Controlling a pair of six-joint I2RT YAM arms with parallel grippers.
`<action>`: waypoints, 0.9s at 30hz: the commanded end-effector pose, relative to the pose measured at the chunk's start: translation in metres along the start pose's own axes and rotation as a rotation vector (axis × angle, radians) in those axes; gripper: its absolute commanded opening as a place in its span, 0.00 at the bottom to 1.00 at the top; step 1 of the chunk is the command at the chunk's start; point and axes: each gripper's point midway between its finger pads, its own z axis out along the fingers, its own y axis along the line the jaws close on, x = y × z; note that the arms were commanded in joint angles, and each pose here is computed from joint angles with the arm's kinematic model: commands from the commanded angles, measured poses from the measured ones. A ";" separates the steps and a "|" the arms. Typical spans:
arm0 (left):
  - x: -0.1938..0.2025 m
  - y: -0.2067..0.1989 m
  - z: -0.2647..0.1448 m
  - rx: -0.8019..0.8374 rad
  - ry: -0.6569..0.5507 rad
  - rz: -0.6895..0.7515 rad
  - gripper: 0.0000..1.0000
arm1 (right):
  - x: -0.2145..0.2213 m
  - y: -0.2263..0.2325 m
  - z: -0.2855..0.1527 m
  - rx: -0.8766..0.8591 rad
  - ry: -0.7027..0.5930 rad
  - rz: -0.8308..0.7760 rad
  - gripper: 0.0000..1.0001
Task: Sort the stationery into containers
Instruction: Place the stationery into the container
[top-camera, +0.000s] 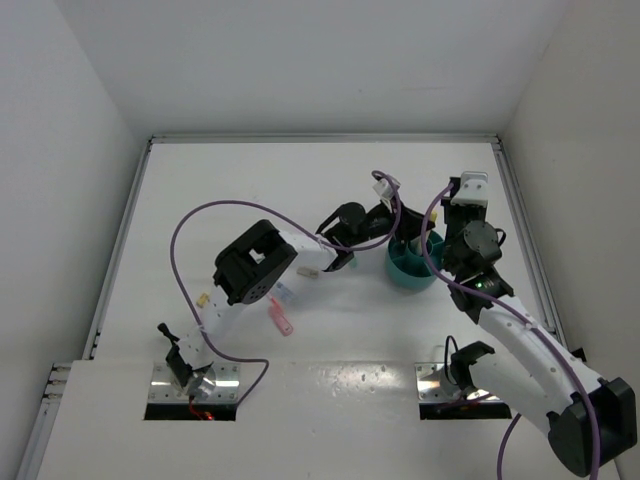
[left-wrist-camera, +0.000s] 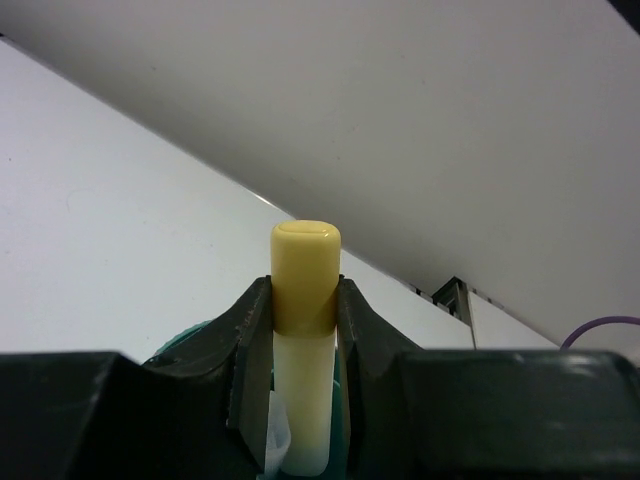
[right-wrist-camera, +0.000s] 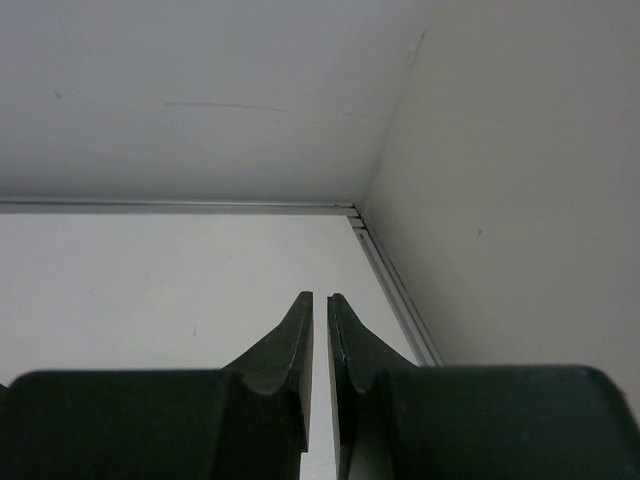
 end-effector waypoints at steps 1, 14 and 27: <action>-0.026 -0.023 0.010 0.095 -0.089 0.075 0.04 | -0.012 -0.005 0.001 0.014 -0.047 0.035 0.11; -0.012 -0.016 0.009 0.093 -0.056 0.097 0.33 | -0.009 -0.006 0.003 0.020 -0.038 0.028 0.11; -0.027 -0.026 0.009 0.087 -0.034 0.139 0.46 | -0.009 -0.006 0.003 0.020 -0.038 0.028 0.11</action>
